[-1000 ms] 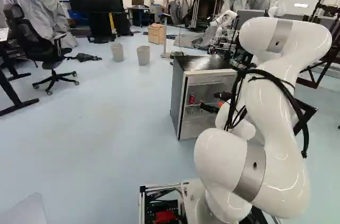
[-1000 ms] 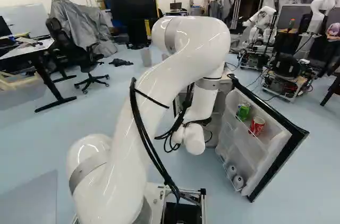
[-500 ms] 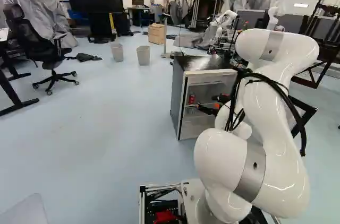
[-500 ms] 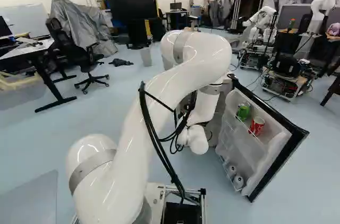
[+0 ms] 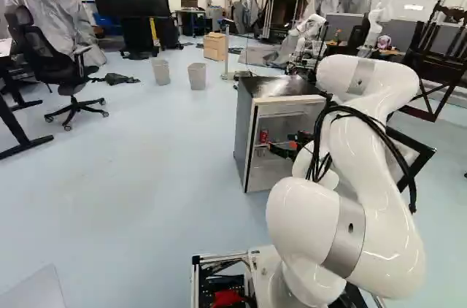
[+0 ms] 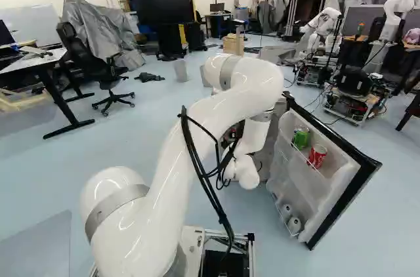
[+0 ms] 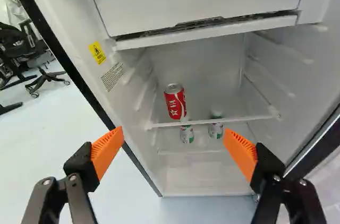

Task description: Grab a drink from the fridge

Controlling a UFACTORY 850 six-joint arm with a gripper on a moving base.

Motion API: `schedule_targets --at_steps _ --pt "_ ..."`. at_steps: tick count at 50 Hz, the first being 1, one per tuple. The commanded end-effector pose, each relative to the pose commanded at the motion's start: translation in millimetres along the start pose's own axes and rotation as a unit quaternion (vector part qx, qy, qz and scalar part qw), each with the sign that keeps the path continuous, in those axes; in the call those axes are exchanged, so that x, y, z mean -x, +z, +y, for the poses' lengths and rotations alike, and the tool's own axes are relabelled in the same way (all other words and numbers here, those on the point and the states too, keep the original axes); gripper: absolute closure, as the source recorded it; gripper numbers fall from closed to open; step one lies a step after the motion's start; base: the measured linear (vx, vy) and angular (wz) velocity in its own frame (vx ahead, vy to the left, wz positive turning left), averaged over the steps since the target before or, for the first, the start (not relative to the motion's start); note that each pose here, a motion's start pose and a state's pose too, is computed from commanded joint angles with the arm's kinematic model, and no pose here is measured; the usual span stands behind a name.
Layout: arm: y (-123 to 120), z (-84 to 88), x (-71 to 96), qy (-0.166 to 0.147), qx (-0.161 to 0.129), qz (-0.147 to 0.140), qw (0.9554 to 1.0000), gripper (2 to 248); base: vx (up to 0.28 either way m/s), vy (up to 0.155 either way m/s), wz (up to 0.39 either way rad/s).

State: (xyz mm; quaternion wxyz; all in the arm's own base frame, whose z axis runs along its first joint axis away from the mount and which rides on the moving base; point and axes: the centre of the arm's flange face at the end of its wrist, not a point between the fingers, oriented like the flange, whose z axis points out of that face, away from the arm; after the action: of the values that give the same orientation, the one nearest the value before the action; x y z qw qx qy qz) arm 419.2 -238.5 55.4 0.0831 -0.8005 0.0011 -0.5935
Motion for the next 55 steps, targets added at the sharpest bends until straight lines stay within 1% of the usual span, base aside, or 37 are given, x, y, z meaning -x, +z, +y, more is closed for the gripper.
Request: schedule_targets --at_steps 10,34,55 --pt "17 5.3 6.6 -0.007 -0.006 0.006 0.9999 3 0.0 0.0 0.0" --pt "52 14.9 5.1 -0.031 -0.019 0.024 0.9991 3 0.0 0.0 0.0" --pt "84 24.3 6.5 -0.051 -0.023 0.023 0.9982 3 0.0 0.0 0.0"
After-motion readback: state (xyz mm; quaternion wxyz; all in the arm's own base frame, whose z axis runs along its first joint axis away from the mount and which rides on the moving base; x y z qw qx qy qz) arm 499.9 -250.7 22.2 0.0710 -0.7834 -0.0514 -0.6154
